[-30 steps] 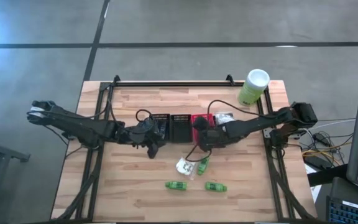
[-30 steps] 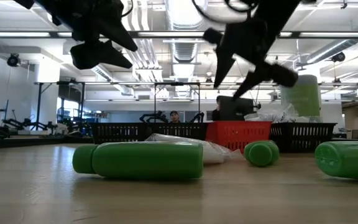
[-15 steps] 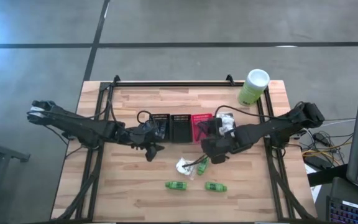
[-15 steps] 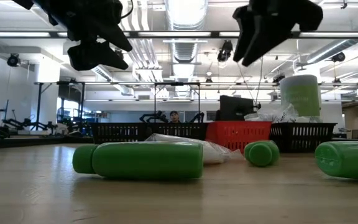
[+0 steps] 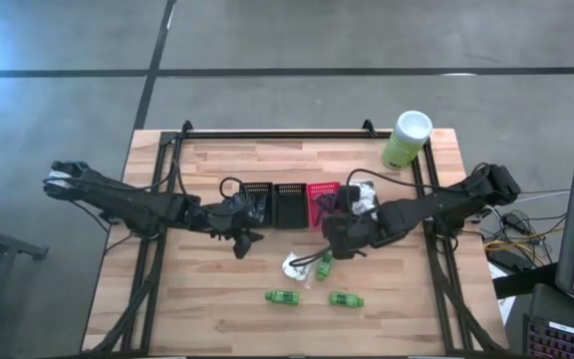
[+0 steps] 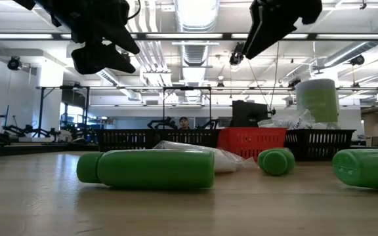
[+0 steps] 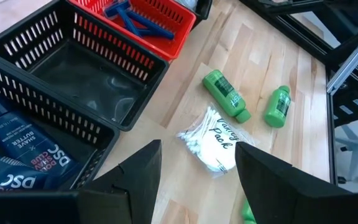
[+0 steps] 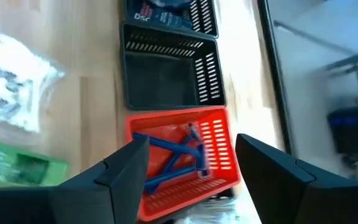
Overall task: Pick & Place Travel size toiletries
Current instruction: Put the green shampoo into the middle black basket
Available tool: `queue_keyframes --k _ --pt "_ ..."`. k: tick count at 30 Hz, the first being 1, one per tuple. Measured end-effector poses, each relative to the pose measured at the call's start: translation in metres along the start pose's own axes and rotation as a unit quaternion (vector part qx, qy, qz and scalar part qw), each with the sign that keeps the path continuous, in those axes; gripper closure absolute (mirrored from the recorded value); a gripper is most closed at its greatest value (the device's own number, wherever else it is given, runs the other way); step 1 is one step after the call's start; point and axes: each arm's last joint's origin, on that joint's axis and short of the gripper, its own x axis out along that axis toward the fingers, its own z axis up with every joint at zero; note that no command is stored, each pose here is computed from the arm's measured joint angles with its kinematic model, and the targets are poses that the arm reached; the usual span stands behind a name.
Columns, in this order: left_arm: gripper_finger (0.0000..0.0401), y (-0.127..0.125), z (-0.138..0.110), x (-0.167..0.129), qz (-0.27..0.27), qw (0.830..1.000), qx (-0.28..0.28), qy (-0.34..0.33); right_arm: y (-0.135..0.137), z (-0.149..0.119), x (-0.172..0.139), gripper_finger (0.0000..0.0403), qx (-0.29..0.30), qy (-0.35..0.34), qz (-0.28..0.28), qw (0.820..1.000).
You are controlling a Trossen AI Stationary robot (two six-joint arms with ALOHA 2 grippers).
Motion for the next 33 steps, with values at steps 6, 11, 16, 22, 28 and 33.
queue_keyframes --k 6,11,16,22,28,33 --pt "0.0192 0.0 0.0 0.0 0.0 1.0 0.0 0.0 -0.001 -0.001 -0.009 0.0167 0.097 0.038 0.07 0.992" --pt "0.0192 0.0 0.0 0.0 0.0 1.0 0.0 0.0 0.002 -0.006 -0.02 0.0182 0.136 0.07 0.109 0.982" --pt "0.0192 0.0 0.0 0.0 0.0 1.0 0.0 0.0 0.01 -0.012 -0.027 0.0192 0.169 0.098 0.145 0.97" --pt "0.0192 0.0 0.0 0.0 0.0 1.0 0.0 0.0 0.022 -0.016 -0.033 0.0197 0.199 0.115 0.174 0.957" --pt "0.0192 0.0 0.0 0.0 0.0 1.0 0.0 0.0 0.032 -0.021 -0.038 0.019 0.228 0.154 0.218 0.936" --pt "0.0192 0.0 0.0 0.0 0.0 1.0 0.0 0.0 0.045 -0.025 -0.049 0.0184 0.222 0.159 0.235 0.933"
